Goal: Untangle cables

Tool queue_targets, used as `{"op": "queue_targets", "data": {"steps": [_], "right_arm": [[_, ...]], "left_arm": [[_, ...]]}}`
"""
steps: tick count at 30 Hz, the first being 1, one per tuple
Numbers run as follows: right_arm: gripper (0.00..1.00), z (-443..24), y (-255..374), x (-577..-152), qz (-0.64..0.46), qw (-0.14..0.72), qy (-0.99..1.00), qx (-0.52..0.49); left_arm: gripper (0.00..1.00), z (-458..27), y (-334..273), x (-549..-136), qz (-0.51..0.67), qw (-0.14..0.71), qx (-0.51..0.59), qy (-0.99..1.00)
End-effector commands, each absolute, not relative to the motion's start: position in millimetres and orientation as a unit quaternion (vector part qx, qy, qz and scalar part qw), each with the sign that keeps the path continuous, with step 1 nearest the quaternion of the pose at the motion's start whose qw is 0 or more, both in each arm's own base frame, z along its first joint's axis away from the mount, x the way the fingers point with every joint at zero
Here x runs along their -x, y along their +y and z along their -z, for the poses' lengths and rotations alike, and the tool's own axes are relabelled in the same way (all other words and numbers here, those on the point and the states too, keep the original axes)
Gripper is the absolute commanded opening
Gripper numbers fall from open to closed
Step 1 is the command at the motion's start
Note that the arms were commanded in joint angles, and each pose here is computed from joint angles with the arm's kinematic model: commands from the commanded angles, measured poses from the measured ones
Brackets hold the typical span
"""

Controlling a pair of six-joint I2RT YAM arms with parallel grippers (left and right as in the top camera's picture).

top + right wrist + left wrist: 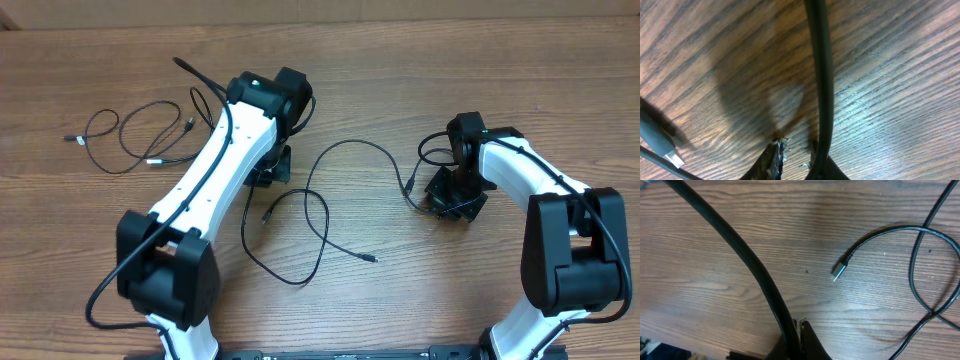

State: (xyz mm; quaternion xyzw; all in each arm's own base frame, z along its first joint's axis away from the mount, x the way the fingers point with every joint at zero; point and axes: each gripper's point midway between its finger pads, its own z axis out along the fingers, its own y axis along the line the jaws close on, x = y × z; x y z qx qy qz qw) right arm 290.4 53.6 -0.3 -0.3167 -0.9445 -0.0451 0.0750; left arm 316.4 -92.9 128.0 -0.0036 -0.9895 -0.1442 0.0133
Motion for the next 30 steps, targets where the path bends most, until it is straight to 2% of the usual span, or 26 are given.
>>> {"op": "queue_targets", "data": {"steps": [1,5,7,9,15,19,20,23,25,30], "right_arm": [[0.18,9,52,-284,0.036,0.082,-0.947,0.310],[0.20,14,51,-280,0.032,0.083,-0.947,0.309],[0.21,18,50,-278,0.033,0.082,-0.947,0.310],[0.22,21,50,-277,0.034,0.079,-0.947,0.309],[0.23,24,51,-278,0.036,0.074,-0.947,0.309],[0.24,24,50,-278,0.036,0.074,-0.947,0.309],[0.26,24,51,-279,0.037,0.073,-0.948,0.309],[0.32,24,51,-279,0.037,0.072,-0.948,0.309],[0.42,24,51,-280,0.038,0.071,-0.948,0.309],[0.53,24,51,-281,0.039,0.068,-0.948,0.309]], "left_arm": [[0.04,-116,-95,-316,0.140,0.035,-0.005,-0.990],[0.07,-109,-96,-317,0.143,0.044,-0.004,-0.989],[0.13,-108,-96,-317,0.143,0.042,-0.004,-0.989],[0.23,-108,-96,-317,0.143,0.042,-0.004,-0.989],[0.31,-106,-99,-317,0.135,0.043,-0.005,-0.990],[0.45,-98,-117,-313,0.080,0.059,0.015,-0.995],[0.54,-94,-125,-311,0.056,0.068,0.029,-0.996],[0.58,-88,-136,-309,0.024,0.074,0.045,-0.996],[0.59,-84,-142,-306,0.007,0.078,0.055,-0.995],[0.58,-69,-155,-299,-0.026,0.089,0.069,-0.993]]}}
